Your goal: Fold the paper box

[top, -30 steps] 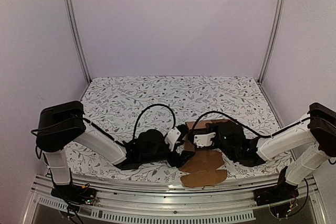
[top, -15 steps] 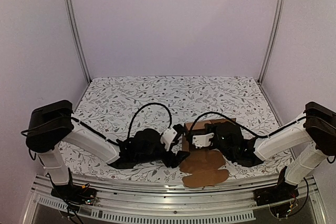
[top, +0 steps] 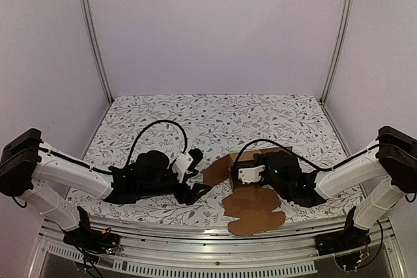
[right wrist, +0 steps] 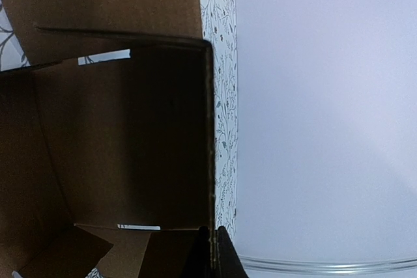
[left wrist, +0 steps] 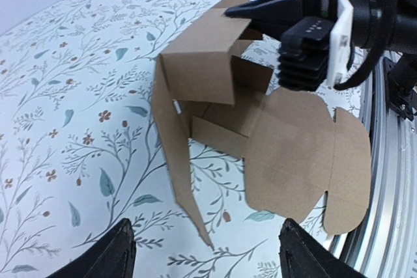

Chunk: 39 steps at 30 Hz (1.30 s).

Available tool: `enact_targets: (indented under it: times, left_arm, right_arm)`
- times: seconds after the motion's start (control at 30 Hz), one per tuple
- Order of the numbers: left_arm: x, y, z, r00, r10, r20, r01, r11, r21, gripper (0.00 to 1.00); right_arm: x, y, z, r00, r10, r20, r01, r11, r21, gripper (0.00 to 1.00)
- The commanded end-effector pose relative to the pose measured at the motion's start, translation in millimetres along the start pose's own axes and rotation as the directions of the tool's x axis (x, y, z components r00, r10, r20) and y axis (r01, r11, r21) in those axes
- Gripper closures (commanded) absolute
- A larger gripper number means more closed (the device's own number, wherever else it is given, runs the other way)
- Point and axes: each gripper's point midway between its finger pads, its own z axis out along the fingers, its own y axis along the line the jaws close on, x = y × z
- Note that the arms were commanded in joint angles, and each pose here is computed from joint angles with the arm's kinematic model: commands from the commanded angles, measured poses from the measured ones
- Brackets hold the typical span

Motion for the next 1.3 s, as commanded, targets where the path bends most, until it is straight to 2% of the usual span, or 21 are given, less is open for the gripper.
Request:
enact_targets:
  times: [0.0,0.13,0.3,0.37,0.43,0.5,0.7,0.97,1.27]
  left_arm:
    - [-12.8,35.5,-20.6,0.990,-0.085,0.111,0.088,0.996,-0.026,0.25]
    - [-28.4,50.0,-39.8,0.967,-0.129,0.221,0.129,0.992,0.014,0.24]
    - [-11.8,103.9,-18.6,0.967,-0.216,0.137,0.241,0.951,-0.196,0.26]
    - [-3.6,107.8,-1.0,0.974,-0.215,0.077,0.227,0.951,-0.209,0.28]
    - [7.8,98.5,20.7,0.978,-0.208,0.010,0.207,0.967,-0.150,0.28]
    - [8.9,76.5,36.5,0.983,-0.185,-0.012,0.184,0.982,-0.034,0.28]
    - [0.4,14.6,54.6,0.995,-0.090,0.048,0.080,0.981,0.177,0.28]
    - [-13.5,-1.8,64.8,0.984,-0.131,0.122,0.099,0.967,0.236,0.26]
    - [-28.2,-16.1,79.0,0.976,-0.123,0.179,0.078,0.968,0.238,0.23]
  right_arm:
    - [-4.4,4.7,1.3,1.000,-0.007,0.007,0.007,1.000,-0.012,1.00]
    - [-5.1,3.3,1.0,1.000,-0.011,0.009,0.011,1.000,-0.010,1.00]
    - [-7.0,1.8,1.5,1.000,-0.008,0.014,0.008,1.000,-0.008,1.00]
    - [-7.4,1.7,2.3,1.000,-0.010,0.014,0.010,1.000,-0.007,1.00]
    - [-8.1,2.6,2.8,1.000,-0.013,0.013,0.013,1.000,-0.009,1.00]
    - [-8.4,2.3,3.7,1.000,-0.011,0.013,0.011,1.000,-0.007,1.00]
    - [-7.1,4.6,3.7,1.000,-0.015,0.011,0.015,1.000,-0.007,1.00]
    - [-4.6,6.4,2.4,1.000,-0.019,0.005,0.019,1.000,-0.008,1.00]
    - [-9.5,3.0,-4.3,1.000,-0.003,0.029,0.003,1.000,-0.002,1.00]
